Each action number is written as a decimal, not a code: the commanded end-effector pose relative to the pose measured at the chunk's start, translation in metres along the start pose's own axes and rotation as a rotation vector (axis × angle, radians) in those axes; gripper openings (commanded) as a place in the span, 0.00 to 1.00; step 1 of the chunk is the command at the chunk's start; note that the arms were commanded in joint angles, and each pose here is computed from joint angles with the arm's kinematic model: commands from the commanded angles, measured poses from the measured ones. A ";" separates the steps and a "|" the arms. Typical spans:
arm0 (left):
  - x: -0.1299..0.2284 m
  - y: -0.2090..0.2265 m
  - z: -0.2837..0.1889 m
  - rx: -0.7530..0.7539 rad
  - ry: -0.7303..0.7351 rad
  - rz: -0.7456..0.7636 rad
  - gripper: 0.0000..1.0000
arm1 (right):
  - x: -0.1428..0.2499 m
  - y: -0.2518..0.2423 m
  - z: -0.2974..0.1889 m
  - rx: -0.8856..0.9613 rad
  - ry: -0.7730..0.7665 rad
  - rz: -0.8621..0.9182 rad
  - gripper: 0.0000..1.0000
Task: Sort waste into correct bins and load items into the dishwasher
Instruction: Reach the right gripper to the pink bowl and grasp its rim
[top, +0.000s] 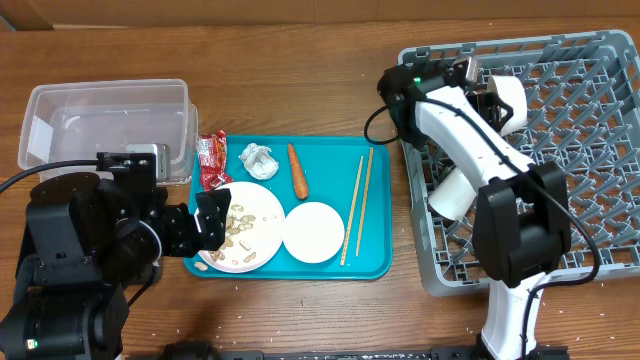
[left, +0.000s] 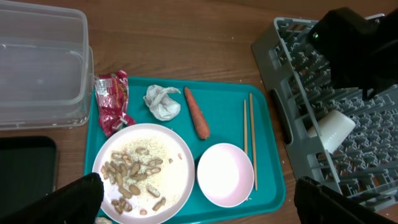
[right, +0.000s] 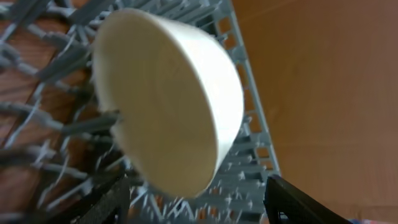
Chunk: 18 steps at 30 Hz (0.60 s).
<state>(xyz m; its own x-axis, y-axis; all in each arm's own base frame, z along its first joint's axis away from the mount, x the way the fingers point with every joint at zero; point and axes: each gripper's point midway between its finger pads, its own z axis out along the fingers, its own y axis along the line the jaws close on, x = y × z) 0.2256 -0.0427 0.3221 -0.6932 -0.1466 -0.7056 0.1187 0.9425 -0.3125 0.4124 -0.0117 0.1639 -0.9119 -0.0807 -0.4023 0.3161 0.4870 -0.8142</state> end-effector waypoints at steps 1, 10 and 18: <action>-0.005 0.001 -0.003 -0.009 -0.015 0.028 1.00 | -0.015 -0.013 -0.027 -0.227 0.065 0.195 0.71; -0.005 0.001 -0.003 -0.009 -0.015 0.028 1.00 | -0.041 -0.038 -0.153 -1.007 0.069 0.296 0.61; -0.005 0.001 -0.003 -0.009 -0.015 0.028 1.00 | 0.017 -0.008 -0.238 -1.427 0.208 -0.013 0.43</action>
<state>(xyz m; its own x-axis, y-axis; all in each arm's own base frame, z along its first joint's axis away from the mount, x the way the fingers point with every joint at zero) 0.2255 -0.0428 0.3220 -0.6935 -0.1466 -0.7053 0.1189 0.9423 -0.3128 0.3610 0.1362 0.2903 -0.9095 0.1104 -0.4008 0.0377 0.9820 0.1848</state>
